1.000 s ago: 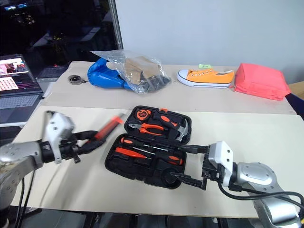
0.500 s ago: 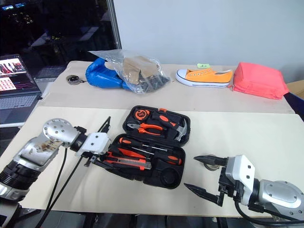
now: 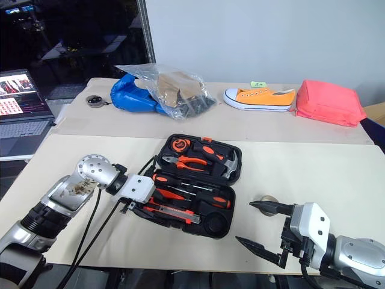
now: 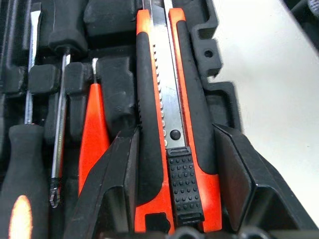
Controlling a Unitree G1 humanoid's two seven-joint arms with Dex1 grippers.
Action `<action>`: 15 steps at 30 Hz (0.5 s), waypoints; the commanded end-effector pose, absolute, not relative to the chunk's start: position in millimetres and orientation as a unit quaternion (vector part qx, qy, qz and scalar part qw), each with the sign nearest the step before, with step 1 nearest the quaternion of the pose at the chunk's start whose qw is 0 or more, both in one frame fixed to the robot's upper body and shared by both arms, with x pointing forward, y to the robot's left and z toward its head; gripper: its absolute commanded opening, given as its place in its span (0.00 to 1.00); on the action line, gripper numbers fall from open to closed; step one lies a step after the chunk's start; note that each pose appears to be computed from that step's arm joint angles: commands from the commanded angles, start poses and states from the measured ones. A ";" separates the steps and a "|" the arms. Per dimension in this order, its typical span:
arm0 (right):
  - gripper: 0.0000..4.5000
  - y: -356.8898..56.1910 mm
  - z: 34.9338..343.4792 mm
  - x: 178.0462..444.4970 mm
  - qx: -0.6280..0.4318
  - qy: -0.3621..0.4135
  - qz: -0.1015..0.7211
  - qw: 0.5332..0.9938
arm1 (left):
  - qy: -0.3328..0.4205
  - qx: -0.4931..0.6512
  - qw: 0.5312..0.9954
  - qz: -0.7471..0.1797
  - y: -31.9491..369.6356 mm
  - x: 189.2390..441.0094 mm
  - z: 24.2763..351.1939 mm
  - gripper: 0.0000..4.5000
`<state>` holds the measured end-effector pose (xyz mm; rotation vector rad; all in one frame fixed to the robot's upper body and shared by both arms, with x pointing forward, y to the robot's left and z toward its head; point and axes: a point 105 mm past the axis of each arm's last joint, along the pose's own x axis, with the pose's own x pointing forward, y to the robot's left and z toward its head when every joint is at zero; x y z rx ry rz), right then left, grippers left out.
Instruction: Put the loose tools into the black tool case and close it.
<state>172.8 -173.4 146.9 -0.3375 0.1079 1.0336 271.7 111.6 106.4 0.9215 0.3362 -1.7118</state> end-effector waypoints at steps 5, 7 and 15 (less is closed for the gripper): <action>1.00 -173.4 159.4 174.3 -0.182 0.023 0.489 0.853 | 0.107 0.387 0.581 -0.708 115.7 277.1 122.1 0.94; 1.00 -173.3 159.5 175.9 -0.182 0.022 0.488 0.854 | 0.092 0.337 0.618 -0.704 114.4 276.1 142.0 0.98; 1.00 -169.5 157.8 181.5 -0.178 0.017 0.495 0.850 | 0.060 0.166 0.756 -0.630 124.0 272.0 174.1 0.66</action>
